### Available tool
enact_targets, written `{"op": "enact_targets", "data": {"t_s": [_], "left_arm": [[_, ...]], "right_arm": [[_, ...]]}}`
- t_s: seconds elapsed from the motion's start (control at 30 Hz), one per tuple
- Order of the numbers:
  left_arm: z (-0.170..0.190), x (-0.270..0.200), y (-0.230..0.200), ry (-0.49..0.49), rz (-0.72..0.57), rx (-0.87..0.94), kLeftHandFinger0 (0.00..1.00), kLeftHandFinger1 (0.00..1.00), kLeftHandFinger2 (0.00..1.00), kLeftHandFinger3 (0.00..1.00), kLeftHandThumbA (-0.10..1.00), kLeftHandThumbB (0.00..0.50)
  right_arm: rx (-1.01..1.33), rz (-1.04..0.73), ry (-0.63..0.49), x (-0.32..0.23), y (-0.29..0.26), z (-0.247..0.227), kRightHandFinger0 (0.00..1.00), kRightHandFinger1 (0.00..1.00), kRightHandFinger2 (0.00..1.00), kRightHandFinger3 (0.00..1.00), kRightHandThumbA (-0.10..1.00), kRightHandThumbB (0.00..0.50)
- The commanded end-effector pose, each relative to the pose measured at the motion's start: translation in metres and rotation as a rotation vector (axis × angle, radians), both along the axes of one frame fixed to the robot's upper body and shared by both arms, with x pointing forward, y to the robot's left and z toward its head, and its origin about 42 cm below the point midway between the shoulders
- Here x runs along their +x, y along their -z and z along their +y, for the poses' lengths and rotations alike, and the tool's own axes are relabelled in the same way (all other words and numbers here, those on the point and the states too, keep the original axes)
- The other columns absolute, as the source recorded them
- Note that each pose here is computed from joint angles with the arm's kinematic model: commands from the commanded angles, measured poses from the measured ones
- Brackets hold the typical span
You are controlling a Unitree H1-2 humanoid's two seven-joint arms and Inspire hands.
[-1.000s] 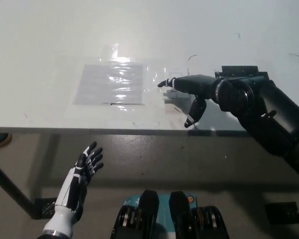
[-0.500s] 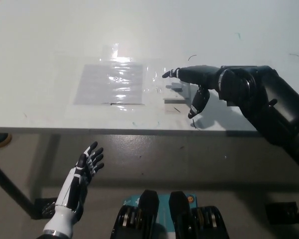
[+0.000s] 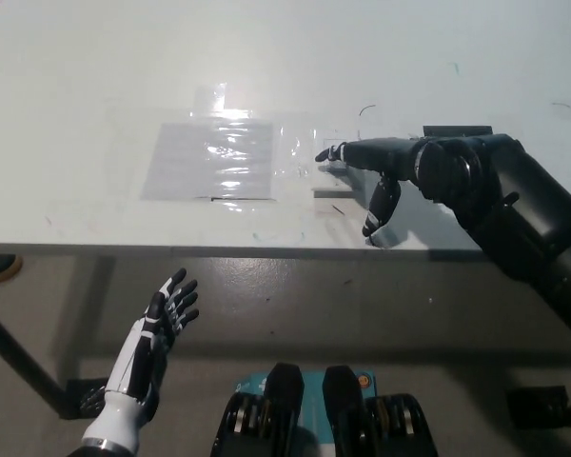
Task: A white switch is kept at the centre of the table close to the robot and the robot uses its right hand to press it to turn it on
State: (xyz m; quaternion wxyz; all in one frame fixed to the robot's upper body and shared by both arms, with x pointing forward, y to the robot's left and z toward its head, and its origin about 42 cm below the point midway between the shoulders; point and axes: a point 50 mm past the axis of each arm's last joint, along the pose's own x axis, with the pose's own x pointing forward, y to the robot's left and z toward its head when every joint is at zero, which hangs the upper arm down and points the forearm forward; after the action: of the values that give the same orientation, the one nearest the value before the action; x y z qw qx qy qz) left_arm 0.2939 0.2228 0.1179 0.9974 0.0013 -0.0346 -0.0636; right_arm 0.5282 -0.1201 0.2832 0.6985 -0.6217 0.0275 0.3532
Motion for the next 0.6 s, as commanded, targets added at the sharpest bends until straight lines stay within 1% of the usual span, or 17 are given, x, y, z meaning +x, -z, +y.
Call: {"op": "enact_targets", "data": {"t_s": [0.0, 0.07, 0.13, 0.2, 0.23, 0.33, 0.4, 0.5, 0.57], "left_arm": [[-0.004, 0.005, -0.016, 0.020, -0.065, 0.004, 1.00, 1.00, 1.00, 1.00, 1.00, 0.089], [-0.003, 0.005, -0.015, 0.015, -0.066, 0.018, 1.00, 1.00, 1.00, 1.00, 1.00, 0.091], [-0.003, 0.005, -0.015, 0.026, -0.059, -0.011, 1.00, 1.00, 1.00, 1.00, 1.00, 0.092], [-0.003, 0.006, -0.015, 0.026, -0.070, -0.005, 1.00, 1.00, 1.00, 1.00, 1.00, 0.084], [-0.003, 0.005, -0.015, 0.021, -0.067, 0.002, 1.00, 1.00, 1.00, 1.00, 1.00, 0.095], [-0.002, 0.007, -0.016, 0.025, -0.062, -0.001, 1.00, 1.00, 1.00, 1.00, 1.00, 0.097], [-0.002, 0.007, -0.016, 0.023, -0.065, -0.002, 1.00, 1.00, 1.00, 1.00, 1.00, 0.098], [-0.002, 0.007, -0.016, 0.023, -0.067, -0.003, 1.00, 1.00, 1.00, 1.00, 1.00, 0.089], [-0.003, 0.006, -0.015, 0.028, -0.065, -0.004, 1.00, 1.00, 1.00, 1.00, 1.00, 0.091]], "right_arm": [[0.003, -0.070, -0.023, 0.005, -0.015, 0.006, 1.00, 1.00, 1.00, 1.00, 1.00, 0.326], [-0.008, -0.064, -0.024, 0.004, -0.007, 0.007, 1.00, 1.00, 1.00, 1.00, 1.00, 0.334], [-0.029, -0.043, -0.021, 0.001, 0.008, 0.007, 1.00, 1.00, 1.00, 1.00, 1.00, 0.339], [-0.036, -0.028, -0.016, 0.001, 0.022, 0.004, 1.00, 1.00, 1.00, 1.00, 1.00, 0.349], [-0.041, -0.025, -0.016, 0.000, 0.026, 0.003, 1.00, 1.00, 1.00, 1.00, 1.00, 0.349], [-0.052, -0.019, -0.016, 0.002, 0.037, -0.003, 1.00, 1.00, 1.00, 1.00, 1.00, 0.338], [-0.065, -0.015, -0.010, 0.004, 0.039, -0.004, 1.00, 1.00, 1.00, 1.00, 1.00, 0.339], [-0.071, -0.022, -0.008, 0.006, 0.035, -0.008, 1.00, 1.00, 1.00, 1.00, 1.00, 0.328], [-0.056, -0.032, -0.007, 0.008, 0.024, -0.009, 1.00, 1.00, 1.00, 1.00, 1.00, 0.333]]}}
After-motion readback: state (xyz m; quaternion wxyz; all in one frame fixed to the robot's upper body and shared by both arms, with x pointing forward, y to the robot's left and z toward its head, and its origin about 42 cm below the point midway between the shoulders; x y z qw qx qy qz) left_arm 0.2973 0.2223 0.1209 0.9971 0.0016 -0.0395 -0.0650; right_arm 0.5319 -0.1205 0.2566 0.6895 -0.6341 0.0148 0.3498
